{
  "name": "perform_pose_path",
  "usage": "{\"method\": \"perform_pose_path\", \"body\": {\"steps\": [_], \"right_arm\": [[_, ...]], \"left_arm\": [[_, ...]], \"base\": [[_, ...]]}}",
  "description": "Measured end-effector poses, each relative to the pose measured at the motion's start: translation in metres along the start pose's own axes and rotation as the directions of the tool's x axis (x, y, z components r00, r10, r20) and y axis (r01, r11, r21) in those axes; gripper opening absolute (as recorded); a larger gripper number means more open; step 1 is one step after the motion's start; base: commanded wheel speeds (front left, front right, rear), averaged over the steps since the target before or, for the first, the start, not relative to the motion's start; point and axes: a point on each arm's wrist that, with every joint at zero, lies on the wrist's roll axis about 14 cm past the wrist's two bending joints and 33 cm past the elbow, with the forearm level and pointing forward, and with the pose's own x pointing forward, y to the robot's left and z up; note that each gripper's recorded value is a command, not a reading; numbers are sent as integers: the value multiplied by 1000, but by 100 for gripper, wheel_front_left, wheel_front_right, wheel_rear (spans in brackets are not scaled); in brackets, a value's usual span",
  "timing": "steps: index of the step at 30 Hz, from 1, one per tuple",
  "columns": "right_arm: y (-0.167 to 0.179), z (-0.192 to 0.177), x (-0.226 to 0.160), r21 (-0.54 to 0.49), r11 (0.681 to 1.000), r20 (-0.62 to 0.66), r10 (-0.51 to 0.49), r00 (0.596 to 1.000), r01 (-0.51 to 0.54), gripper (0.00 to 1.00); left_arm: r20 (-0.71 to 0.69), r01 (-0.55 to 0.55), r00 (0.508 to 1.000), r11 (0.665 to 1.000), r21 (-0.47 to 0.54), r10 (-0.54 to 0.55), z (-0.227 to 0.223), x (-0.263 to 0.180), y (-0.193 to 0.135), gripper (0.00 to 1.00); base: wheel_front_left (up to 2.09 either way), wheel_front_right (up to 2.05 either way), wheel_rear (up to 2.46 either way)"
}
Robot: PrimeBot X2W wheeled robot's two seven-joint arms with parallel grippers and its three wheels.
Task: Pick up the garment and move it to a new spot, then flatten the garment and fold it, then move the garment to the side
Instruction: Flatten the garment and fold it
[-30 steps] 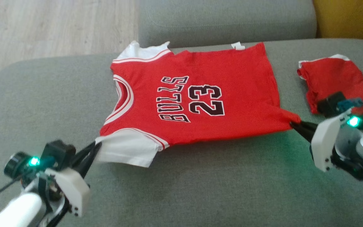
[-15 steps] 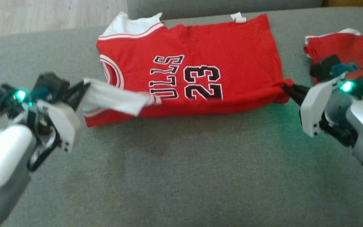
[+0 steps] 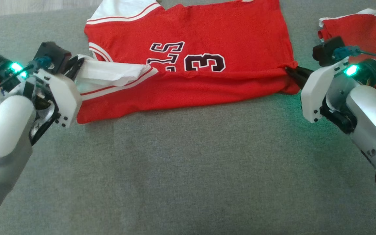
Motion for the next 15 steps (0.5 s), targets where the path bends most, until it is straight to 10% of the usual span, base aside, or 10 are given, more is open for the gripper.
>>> {"method": "perform_pose_path", "body": {"steps": [12,13,14,15], "right_arm": [[-9,5,16,-7,1000,5,-17,1000,17,0],[-11,7,18,-5,1000,21,-22,1000,22,25],[-15,11,19,-7,999,41,-33,999,33,100],[-19,16,20,-1,999,57,-45,997,45,100]], "left_arm": [[-13,36,999,997,69,-35,4,30,-6,0],[7,33,999,997,71,-34,8,33,-5,65],[29,26,999,997,77,-28,14,35,-3,100],[57,14,998,997,78,-18,20,37,0,100]], "base": [[0,0,0],[0,0,0],[0,0,0],[0,0,0]]}}
